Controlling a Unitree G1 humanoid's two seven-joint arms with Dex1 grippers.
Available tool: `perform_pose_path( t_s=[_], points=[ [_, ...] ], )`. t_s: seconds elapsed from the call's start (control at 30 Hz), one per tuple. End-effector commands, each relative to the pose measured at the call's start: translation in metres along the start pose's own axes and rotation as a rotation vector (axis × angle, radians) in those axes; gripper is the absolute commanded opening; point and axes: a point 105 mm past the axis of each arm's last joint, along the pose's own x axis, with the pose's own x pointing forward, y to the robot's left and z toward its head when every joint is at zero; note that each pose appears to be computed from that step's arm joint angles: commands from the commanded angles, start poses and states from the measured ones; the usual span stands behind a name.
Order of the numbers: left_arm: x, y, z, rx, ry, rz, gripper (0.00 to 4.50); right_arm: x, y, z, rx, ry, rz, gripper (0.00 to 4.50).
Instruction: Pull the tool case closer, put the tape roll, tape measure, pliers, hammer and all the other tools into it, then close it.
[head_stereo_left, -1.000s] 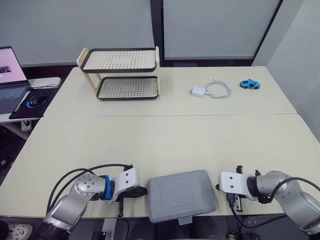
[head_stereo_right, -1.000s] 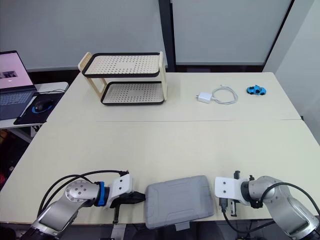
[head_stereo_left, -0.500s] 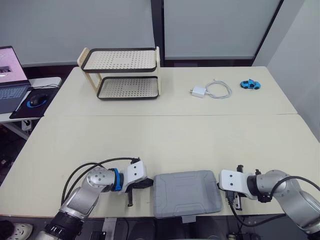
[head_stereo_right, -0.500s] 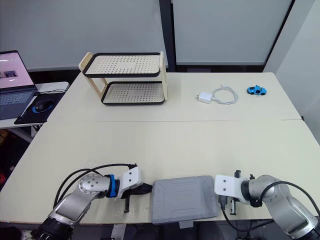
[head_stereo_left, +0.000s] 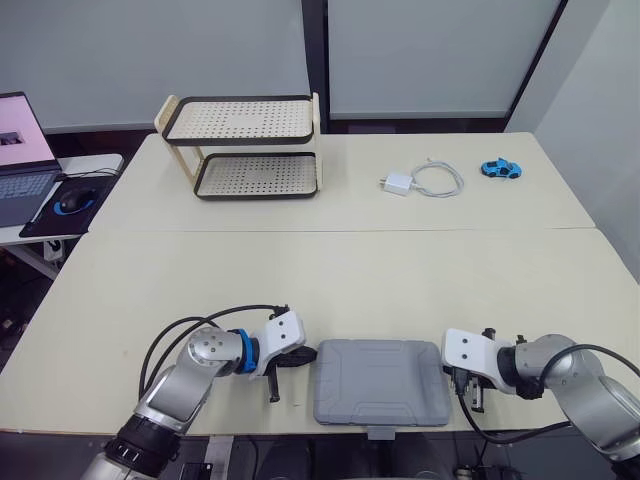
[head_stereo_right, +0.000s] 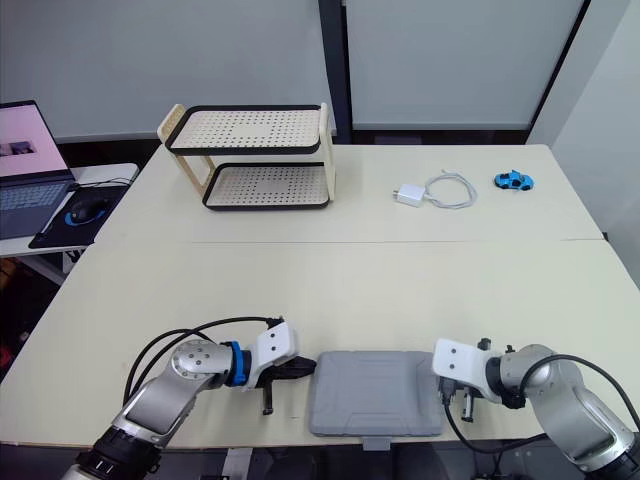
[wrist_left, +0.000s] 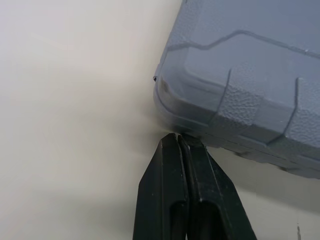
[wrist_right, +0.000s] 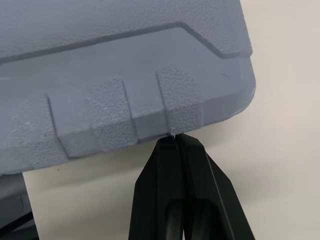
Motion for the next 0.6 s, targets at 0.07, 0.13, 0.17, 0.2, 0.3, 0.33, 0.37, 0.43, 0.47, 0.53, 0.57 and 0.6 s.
perform_pose_path(
  t_s=[0.07, 0.13, 0.17, 0.2, 0.3, 0.33, 0.37, 0.43, 0.47, 0.53, 0.57, 0.6],
  points=[
    [0.007, -0.009, 0.031, 0.073, -0.089, -0.042, 0.0, -0.004, -0.005, 0.018, -0.028, -0.064, -0.026, 0.05],
    [0.005, -0.008, 0.029, 0.076, -0.078, -0.041, 0.0, -0.004, -0.005, 0.019, -0.025, -0.066, -0.028, 0.05],
    [0.004, -0.007, 0.027, 0.076, -0.074, -0.04, 0.0, -0.005, -0.006, 0.019, -0.023, -0.066, -0.029, 0.05],
    [0.002, -0.007, 0.026, 0.076, -0.07, -0.04, 0.0, -0.005, -0.006, 0.019, -0.022, -0.067, -0.031, 0.05],
    [-0.002, -0.008, 0.023, 0.073, -0.06, -0.038, 0.0, -0.005, -0.007, 0.02, -0.02, -0.072, -0.037, 0.05],
    [-0.004, -0.007, 0.022, 0.071, -0.056, -0.035, 0.0, -0.004, -0.008, 0.021, -0.02, -0.074, -0.04, 0.05],
    [-0.005, -0.007, 0.021, 0.07, -0.053, -0.033, 0.0, -0.004, -0.008, 0.021, -0.02, -0.075, -0.041, 0.05],
    [-0.009, -0.006, 0.018, 0.065, -0.045, -0.026, 0.0, -0.004, -0.009, 0.021, -0.021, -0.075, -0.045, 0.05],
    [-0.01, -0.005, 0.018, 0.064, -0.041, -0.023, 0.0, -0.003, -0.009, 0.021, -0.021, -0.074, -0.047, 0.05],
    [-0.013, -0.003, 0.015, 0.062, -0.032, -0.016, 0.0, -0.005, -0.011, 0.018, -0.021, -0.065, -0.055, 0.05],
    [-0.015, -0.002, 0.013, 0.062, -0.026, -0.009, 0.0, -0.007, -0.014, 0.016, -0.022, -0.053, -0.067, 0.05],
    [-0.018, 0.001, 0.012, 0.06, -0.02, 0.001, 0.0, -0.009, -0.016, 0.013, -0.025, -0.041, -0.078, 0.05]
  ],
)
